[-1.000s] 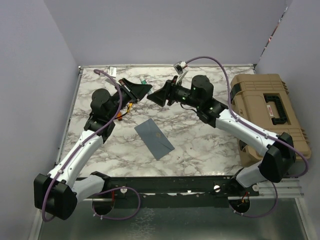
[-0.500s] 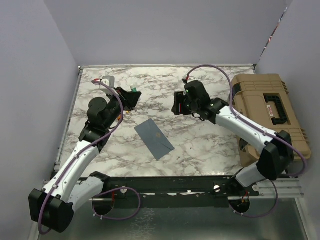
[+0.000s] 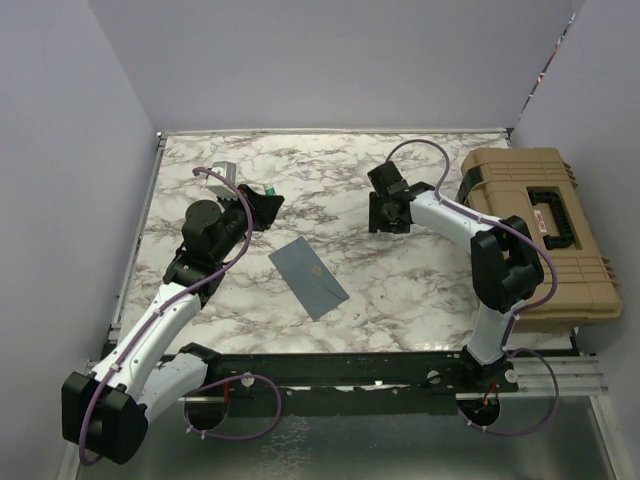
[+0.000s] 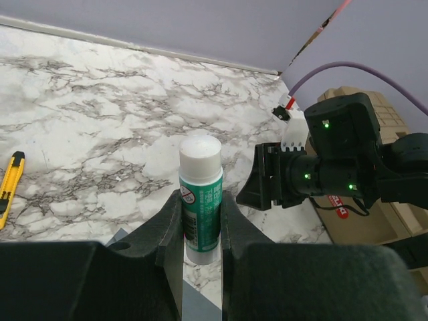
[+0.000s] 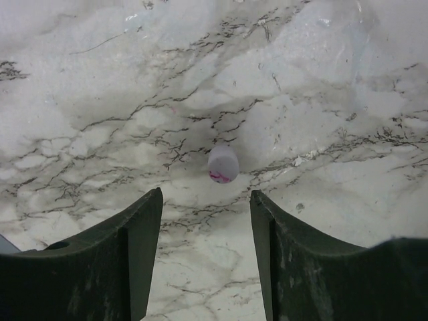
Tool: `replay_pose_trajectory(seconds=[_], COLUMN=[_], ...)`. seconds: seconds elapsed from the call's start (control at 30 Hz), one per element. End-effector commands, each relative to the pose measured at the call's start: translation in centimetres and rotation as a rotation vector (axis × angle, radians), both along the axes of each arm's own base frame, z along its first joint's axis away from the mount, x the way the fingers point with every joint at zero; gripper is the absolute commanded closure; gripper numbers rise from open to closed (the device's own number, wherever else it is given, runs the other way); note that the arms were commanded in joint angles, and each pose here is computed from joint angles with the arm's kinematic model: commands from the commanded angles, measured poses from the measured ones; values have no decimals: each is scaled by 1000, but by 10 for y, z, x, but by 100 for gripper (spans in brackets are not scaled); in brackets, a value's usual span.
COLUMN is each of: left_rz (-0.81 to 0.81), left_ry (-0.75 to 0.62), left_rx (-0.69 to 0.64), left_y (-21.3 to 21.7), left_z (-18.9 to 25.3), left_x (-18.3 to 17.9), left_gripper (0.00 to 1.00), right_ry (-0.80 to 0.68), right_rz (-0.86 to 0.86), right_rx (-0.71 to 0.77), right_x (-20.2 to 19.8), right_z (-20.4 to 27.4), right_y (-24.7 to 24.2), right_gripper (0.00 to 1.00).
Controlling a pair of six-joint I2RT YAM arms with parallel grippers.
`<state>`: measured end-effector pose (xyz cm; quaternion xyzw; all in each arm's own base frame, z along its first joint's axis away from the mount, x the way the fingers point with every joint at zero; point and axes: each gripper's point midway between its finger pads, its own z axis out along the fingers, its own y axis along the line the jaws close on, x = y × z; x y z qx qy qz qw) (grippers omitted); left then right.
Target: Place the letter into the envelope and seal it
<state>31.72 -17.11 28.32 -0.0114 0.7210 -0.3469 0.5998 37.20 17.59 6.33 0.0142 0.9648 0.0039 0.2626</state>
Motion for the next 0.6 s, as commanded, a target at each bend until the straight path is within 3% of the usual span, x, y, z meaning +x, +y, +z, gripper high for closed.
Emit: replay_pose_trajectory(seconds=[0.0, 0.27, 0.4, 0.57], left_rz=[32, 34, 31, 25], left_ry=[-23, -12, -3, 1], left_rx=[26, 42, 42, 40], left_y=[4, 3, 2, 0], left_z=[3, -2, -6, -7], left_x=[8, 13, 15, 16], left_gripper=[100, 100, 100, 100], right_ry=[21, 44, 63, 88], right_rz=[-40, -59, -39, -38], right_rx=[-32, -25, 11, 25], right_x=[12, 17, 16, 14], right_z=[-11, -25, -31, -35], right_y=[-9, -19, -17, -18], right_gripper=[43, 50, 62, 70])
